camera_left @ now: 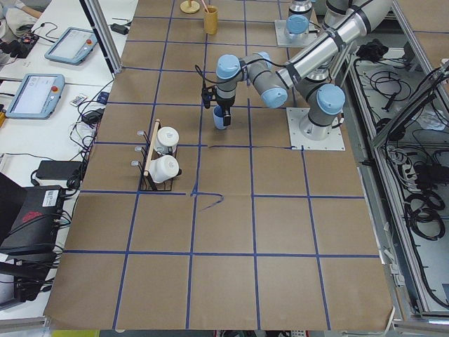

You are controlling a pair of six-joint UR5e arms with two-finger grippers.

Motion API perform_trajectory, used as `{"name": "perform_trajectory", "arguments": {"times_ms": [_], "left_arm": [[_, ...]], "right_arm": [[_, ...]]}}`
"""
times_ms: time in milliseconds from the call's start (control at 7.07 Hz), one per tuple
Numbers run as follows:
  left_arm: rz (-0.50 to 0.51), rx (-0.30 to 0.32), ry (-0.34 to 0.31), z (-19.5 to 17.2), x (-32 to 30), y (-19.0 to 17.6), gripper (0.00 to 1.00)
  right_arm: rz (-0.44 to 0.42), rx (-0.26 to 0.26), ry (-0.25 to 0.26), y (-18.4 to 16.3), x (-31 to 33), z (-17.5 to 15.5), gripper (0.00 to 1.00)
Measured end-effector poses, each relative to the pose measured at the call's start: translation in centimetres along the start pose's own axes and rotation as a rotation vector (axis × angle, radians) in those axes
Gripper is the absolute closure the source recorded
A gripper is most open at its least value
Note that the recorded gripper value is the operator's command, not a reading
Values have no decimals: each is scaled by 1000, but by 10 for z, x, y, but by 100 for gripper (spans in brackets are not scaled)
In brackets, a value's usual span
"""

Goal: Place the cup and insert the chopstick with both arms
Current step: 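Grasp the light blue cup with the left gripper while right holds chopstick, then carry the light blue cup with the left gripper toward the table center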

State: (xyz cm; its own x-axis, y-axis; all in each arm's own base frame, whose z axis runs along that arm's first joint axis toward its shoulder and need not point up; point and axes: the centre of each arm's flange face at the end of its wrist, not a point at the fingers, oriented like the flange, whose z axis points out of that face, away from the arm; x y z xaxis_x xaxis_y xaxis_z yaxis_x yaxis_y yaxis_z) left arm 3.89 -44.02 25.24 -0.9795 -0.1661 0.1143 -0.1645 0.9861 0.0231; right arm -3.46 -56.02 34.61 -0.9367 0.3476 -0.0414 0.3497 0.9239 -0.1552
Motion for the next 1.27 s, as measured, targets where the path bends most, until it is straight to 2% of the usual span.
{"name": "perform_trajectory", "arguments": {"times_ms": [141, 283, 566, 848, 1131, 1273], "left_arm": [[-5, -23, 5, 10, -2, -2, 84], [-8, -36, 5, 15, -3, -4, 95], [-54, -31, 1, 14, -2, -8, 99], [-91, 10, -20, -6, 26, -18, 99], [-127, 48, -34, -39, 116, -27, 98], [-139, 63, -35, -51, 165, -22, 97]], "right_arm": [[-1, 2, 0, -1, 0, 1, 62], [-3, 6, -1, -2, 0, 0, 65], [-9, 25, -1, -6, 0, -4, 65], [-10, 54, -3, -8, -1, -6, 65], [-12, 58, -2, -8, -1, -5, 94], [-12, 57, -3, -8, -1, -5, 100]]}}
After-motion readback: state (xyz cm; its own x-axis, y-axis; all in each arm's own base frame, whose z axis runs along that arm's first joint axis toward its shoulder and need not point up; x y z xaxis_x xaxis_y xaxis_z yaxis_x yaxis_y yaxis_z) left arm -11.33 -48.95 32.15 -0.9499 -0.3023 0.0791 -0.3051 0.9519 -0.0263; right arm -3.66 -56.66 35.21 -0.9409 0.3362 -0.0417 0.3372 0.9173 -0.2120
